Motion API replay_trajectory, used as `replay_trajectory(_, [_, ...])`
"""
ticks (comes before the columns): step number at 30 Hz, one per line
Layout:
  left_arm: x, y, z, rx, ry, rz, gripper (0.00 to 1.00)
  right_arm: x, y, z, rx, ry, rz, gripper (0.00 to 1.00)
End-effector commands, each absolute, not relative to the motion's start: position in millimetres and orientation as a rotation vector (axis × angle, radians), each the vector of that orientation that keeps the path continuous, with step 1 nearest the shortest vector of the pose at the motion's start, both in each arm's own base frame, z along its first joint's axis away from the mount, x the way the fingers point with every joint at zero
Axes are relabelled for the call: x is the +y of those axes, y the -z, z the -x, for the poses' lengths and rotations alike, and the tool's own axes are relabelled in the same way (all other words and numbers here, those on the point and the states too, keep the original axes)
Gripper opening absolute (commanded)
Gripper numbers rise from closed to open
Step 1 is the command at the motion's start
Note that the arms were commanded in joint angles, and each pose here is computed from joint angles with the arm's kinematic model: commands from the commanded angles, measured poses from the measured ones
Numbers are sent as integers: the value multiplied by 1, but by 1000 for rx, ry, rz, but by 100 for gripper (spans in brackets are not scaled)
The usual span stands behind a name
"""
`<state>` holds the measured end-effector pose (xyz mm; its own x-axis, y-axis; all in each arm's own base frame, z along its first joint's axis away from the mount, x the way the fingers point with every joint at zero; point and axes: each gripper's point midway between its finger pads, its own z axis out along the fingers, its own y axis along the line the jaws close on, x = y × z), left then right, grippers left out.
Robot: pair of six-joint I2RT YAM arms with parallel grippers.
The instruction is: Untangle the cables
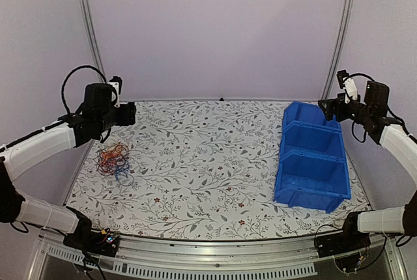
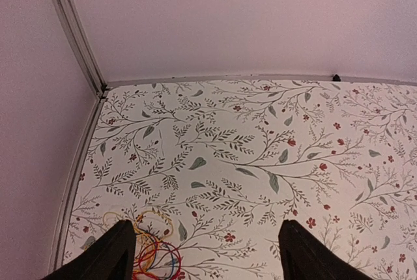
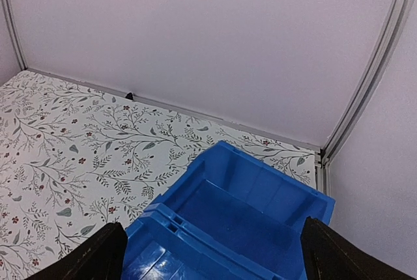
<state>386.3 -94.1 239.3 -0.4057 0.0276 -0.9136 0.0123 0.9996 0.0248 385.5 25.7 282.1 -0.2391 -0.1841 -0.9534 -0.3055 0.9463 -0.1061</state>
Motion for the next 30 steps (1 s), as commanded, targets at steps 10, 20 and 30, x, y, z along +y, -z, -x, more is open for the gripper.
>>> replay_trajectory(10, [-12, -160, -379, 2221, -261, 323, 97, 154, -254, -346, 1711, -471, 893, 95])
replay_trajectory(20, [32, -103, -365, 2354, -231, 542, 100, 238, -208, -290, 1621, -666, 1253, 91])
replay_trajectory(30, [6, -53, -368, 2528, -120, 508, 96, 242, -205, -282, 1571, -625, 1322, 90])
